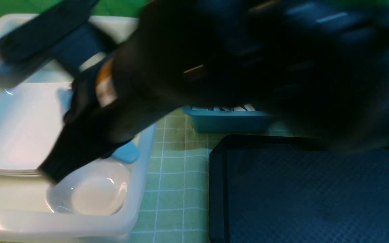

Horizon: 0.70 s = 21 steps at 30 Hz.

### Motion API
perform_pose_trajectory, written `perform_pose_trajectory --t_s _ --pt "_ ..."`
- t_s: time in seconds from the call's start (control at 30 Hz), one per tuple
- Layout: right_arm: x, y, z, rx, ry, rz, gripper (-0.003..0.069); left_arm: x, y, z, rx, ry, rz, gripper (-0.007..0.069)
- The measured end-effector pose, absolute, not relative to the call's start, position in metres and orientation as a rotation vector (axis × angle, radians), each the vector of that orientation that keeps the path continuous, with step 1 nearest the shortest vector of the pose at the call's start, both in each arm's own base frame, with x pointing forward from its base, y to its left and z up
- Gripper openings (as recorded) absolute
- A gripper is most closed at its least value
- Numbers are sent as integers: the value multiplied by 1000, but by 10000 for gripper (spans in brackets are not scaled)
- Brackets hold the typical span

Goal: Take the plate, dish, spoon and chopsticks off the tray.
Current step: Use the right arm to put the small plate into the large storage box on the left

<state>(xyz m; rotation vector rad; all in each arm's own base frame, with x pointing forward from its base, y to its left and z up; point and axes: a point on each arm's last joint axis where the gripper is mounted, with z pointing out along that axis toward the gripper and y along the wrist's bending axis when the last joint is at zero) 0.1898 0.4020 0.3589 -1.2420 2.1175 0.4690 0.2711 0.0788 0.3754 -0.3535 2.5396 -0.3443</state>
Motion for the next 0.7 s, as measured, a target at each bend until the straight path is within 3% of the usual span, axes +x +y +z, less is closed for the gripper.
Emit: perform_pose_trajectory --t_s 0.3,0.57,0.7 --pt "210 444 285 -1379 2212 302 29 271 79 375 -353 2540 -344 -4" --pt "213 448 274 -1388 2214 286 66 271 79 375 -354 2539 -344 -4" --pt "209 450 273 -1398 2210 290 144 271 79 375 -353 2539 -344 -4"
